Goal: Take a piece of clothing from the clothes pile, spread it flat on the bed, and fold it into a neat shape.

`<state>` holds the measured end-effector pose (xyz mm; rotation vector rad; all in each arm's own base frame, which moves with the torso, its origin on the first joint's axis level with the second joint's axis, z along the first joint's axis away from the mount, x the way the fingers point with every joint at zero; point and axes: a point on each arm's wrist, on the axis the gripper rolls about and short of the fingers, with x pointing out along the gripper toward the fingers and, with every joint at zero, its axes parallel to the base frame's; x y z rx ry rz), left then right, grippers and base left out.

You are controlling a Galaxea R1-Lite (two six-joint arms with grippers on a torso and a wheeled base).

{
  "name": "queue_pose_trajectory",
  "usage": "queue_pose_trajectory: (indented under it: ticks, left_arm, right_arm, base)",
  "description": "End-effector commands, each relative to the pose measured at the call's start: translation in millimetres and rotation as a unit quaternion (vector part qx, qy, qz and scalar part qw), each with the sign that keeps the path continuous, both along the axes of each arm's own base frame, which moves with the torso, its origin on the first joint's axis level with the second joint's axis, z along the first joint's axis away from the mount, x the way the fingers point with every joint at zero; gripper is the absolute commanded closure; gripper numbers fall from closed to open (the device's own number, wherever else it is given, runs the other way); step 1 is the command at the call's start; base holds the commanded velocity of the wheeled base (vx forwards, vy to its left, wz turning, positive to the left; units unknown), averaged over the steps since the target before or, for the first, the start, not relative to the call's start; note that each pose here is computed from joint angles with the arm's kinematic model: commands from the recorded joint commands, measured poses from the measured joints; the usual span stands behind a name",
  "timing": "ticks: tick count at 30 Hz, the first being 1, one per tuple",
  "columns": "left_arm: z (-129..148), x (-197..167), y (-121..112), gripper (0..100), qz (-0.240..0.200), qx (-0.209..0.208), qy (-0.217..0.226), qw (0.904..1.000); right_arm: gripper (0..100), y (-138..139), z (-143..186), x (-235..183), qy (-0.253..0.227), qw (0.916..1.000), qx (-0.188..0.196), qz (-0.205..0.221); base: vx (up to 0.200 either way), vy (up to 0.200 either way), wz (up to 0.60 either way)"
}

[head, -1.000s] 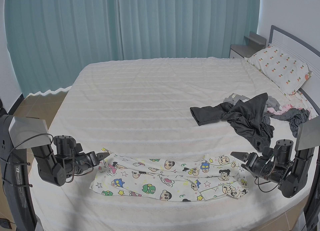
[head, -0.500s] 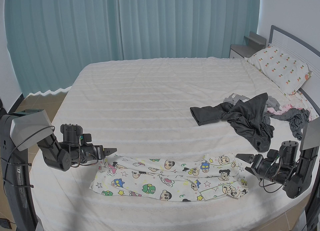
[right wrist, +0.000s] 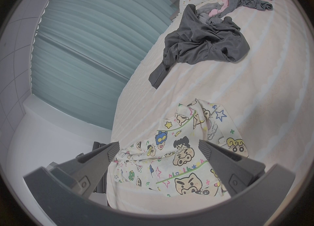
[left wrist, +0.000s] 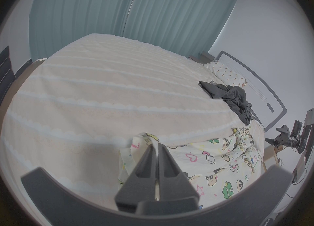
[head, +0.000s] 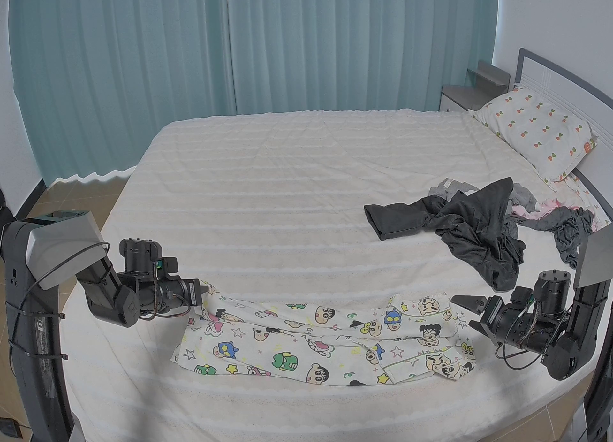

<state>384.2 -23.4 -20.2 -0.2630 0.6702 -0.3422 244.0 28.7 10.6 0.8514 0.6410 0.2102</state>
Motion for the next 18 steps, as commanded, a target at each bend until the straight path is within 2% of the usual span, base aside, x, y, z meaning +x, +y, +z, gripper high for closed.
queue_pose_trajectory:
  ticks: [1,9,18]
  left_arm:
    - [13,5,0,100,0.001,-0.001,-0.022,0.9997]
    - [30,17,-1,100,0.007,-0.011,-0.056,0.9984]
    - [30,26,2,100,0.017,-0.023,-0.099,0.9947]
  right_arm:
    - [0,0,0,0,-0.003,1.0000,0.000,0.001]
    - [0,0,0,1,-0.003,1.0000,0.000,0.001]
    - [0,1,-3,1,0.002,1.0000,-0.002,0.002]
  base:
    - [0.000,0.000,0.00]
    - [0.000,0.000,0.00]
    - [0.000,0.000,0.00]
